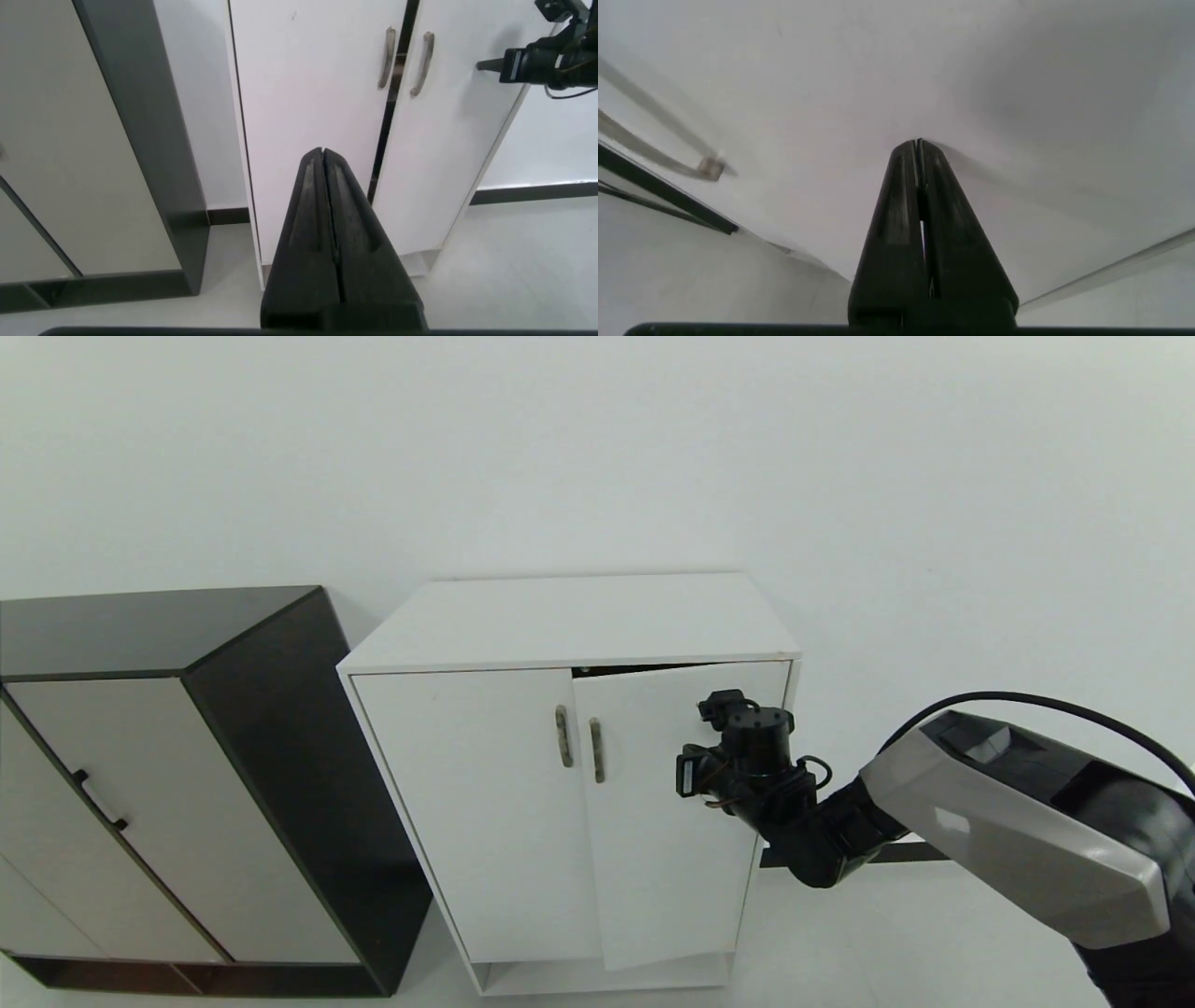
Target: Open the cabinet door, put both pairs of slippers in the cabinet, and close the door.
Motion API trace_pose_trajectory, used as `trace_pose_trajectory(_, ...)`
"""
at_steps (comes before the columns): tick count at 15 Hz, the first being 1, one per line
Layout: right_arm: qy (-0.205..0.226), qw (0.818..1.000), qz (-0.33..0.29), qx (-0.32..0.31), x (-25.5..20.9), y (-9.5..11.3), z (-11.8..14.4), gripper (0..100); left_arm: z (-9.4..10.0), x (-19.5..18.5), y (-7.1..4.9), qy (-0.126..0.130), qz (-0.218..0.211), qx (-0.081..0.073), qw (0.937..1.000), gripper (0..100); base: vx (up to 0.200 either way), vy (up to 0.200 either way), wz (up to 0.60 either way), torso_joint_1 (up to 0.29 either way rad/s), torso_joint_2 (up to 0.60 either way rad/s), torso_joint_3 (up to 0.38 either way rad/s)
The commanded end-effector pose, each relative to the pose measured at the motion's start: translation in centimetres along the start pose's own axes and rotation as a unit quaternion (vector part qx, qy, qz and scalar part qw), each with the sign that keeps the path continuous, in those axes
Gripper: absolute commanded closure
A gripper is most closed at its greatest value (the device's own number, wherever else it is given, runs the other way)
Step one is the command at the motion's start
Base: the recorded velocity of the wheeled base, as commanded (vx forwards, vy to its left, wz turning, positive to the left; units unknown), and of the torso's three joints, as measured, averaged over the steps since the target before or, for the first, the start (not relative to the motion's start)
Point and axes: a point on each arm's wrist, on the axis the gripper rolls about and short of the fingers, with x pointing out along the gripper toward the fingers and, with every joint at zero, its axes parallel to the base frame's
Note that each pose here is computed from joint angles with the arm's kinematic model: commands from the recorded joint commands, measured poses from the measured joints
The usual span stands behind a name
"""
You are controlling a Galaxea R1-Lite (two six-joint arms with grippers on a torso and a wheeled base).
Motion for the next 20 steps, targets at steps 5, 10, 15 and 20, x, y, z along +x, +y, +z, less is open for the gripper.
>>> trace_pose_trajectory(5,0.001,1.0,0.0,0.0,0.7,0.0,-0.5,100,0.0,0.0,0.0,0.0,0.0,0.0,1.0,100,0.0,0.0,0.0,0.0,0.0,0.0)
trace_pose_trajectory(10,-0.001,1.0,-0.002,0.001,1.0,-0.1,0.1,100,0.0,0.0,0.0,0.0,0.0,0.0,1.0,100,0.0,0.0,0.0,0.0,0.0,0.0)
trace_pose_trajectory(15,-0.001,1.0,-0.002,0.001,1.5,-0.1,-0.1,100,0.0,0.0,0.0,0.0,0.0,0.0,1.0,100,0.0,0.0,0.0,0.0,0.0,0.0)
trace_pose_trajectory(20,0.001,1.0,-0.003,0.0,1.6,-0.1,-0.1,100,0.0,0.0,0.0,0.0,0.0,0.0,1.0,100,0.0,0.0,0.0,0.0,0.0,0.0)
